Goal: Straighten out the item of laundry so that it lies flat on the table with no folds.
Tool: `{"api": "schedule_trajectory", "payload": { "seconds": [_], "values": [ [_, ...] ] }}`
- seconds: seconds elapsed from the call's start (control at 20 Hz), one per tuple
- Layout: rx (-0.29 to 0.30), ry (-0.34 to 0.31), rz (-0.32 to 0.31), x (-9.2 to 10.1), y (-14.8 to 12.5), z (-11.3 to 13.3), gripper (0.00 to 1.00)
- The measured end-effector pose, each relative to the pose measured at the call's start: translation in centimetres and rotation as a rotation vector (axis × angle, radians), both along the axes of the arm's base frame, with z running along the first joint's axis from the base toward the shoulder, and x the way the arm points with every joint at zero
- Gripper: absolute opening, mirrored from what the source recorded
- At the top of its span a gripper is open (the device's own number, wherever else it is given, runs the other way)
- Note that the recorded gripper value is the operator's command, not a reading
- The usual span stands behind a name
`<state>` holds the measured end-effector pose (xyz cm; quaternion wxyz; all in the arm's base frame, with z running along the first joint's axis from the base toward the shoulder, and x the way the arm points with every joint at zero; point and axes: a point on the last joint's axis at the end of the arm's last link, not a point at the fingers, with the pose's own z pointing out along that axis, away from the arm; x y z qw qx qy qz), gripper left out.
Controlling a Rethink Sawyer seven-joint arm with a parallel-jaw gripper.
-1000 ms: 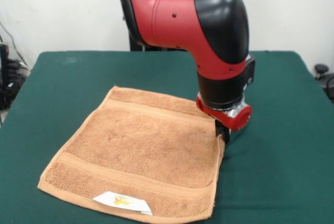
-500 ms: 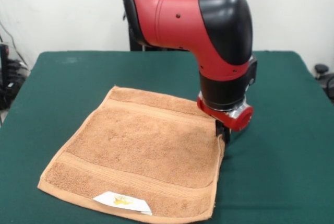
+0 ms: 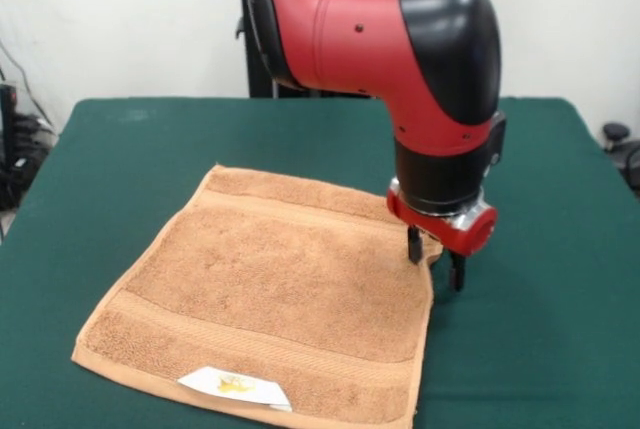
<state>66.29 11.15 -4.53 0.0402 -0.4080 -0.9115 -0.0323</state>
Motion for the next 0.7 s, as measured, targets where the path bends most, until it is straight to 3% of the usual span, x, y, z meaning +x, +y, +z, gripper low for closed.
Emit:
{"api": "schedule_trajectory", "payload": {
  "seconds": [0.7],
  "values": [
    [-0.008, -0.004, 0.007, -0.02, 0.19, -0.01, 1.0]
  ]
}}
